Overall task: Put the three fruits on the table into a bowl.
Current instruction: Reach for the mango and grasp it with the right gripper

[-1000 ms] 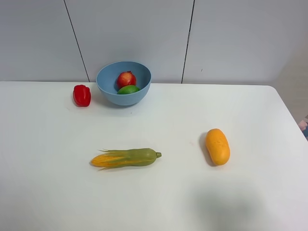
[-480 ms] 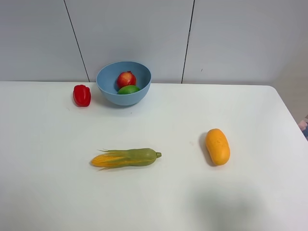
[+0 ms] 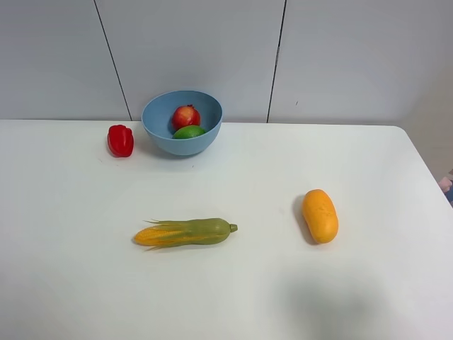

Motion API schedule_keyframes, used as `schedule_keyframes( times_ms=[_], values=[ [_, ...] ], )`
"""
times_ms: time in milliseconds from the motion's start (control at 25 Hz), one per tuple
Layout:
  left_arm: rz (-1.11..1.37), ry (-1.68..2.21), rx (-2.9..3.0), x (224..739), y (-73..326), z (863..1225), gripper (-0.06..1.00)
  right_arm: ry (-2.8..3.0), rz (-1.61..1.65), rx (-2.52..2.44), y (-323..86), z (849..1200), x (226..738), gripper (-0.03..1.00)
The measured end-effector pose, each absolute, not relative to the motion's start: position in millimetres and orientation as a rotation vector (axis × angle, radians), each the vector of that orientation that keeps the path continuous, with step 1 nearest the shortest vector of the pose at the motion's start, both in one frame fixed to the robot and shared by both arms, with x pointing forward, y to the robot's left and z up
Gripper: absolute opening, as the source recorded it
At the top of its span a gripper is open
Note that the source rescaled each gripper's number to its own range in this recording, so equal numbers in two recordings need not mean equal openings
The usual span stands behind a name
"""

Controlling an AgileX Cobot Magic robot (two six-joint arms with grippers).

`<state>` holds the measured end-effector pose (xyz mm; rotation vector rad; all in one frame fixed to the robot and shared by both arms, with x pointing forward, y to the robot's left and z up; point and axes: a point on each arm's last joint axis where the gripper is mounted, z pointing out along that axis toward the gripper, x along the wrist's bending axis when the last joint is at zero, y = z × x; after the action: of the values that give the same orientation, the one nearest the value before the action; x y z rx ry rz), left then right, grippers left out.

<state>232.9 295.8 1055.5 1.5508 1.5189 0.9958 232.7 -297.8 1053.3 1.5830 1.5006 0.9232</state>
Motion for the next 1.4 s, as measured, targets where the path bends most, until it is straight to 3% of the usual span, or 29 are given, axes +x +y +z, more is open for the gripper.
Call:
schedule_keyframes(
  times_ms=[1000,1240,1400],
  values=[
    [0.997,1.519,1.551,233,296,1056,0.99,1.538,0.890,1.678,-298,1053,247,1.00],
    [0.998,1.520,1.551,233,296,1056,1.00,1.531,0.975,1.771,-295,1094,283,1.00],
    [0.998,1.520,1.551,233,296,1056,1.00,1.595,0.924,1.911,-295,1115,332,1.00]
  ],
)
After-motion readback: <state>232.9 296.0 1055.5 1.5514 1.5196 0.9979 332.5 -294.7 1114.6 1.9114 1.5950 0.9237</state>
